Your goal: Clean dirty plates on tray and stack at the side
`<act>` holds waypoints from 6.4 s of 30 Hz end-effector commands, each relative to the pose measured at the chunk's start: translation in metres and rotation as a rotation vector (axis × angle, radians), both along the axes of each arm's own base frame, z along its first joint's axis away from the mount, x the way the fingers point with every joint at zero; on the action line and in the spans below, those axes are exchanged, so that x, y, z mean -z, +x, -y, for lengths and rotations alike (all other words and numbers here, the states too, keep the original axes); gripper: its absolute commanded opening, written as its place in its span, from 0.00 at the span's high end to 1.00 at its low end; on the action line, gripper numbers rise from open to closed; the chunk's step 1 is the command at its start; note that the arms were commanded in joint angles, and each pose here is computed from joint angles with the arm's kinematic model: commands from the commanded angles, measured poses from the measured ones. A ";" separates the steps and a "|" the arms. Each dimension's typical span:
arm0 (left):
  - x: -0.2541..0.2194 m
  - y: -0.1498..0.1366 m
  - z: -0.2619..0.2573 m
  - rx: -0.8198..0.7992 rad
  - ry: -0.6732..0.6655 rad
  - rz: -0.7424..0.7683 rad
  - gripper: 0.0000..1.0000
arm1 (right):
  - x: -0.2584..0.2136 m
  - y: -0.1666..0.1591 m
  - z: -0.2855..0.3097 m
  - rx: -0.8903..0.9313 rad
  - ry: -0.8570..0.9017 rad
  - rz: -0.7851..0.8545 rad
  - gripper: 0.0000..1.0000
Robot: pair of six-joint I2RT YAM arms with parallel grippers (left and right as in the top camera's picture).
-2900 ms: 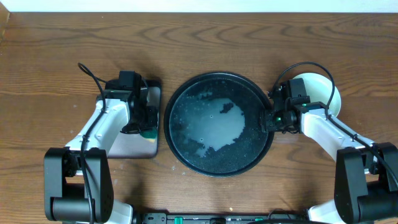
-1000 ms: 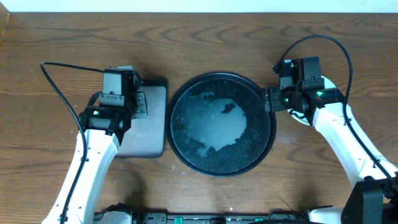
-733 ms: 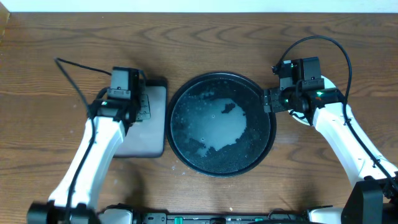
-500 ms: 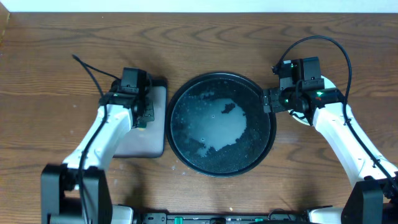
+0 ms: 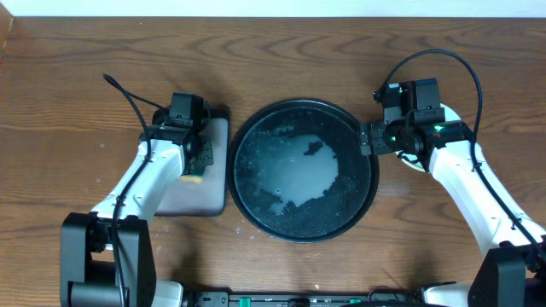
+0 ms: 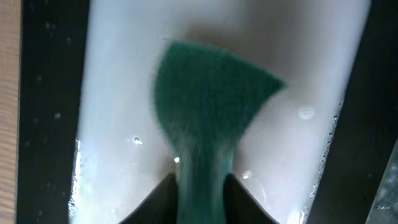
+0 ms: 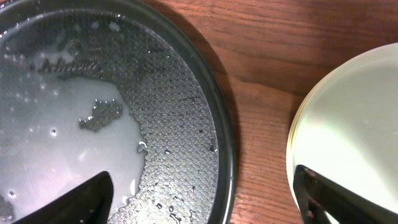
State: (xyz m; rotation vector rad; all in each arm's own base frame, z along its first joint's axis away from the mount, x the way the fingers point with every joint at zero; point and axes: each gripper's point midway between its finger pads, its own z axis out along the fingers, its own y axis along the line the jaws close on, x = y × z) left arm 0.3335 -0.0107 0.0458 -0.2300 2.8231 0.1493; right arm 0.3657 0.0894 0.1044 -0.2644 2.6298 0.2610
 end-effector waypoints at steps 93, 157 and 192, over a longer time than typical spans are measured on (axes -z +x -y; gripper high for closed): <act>-0.105 0.032 0.003 -0.010 -0.035 0.332 0.22 | -0.323 -0.202 0.036 0.002 0.181 1.132 0.01; -0.105 0.032 0.003 -0.010 -0.035 0.333 0.22 | -0.100 -0.123 0.057 0.169 0.151 1.173 0.01; -0.105 0.032 0.003 -0.010 -0.035 0.333 0.22 | -0.052 -0.120 0.068 0.228 0.074 0.989 0.01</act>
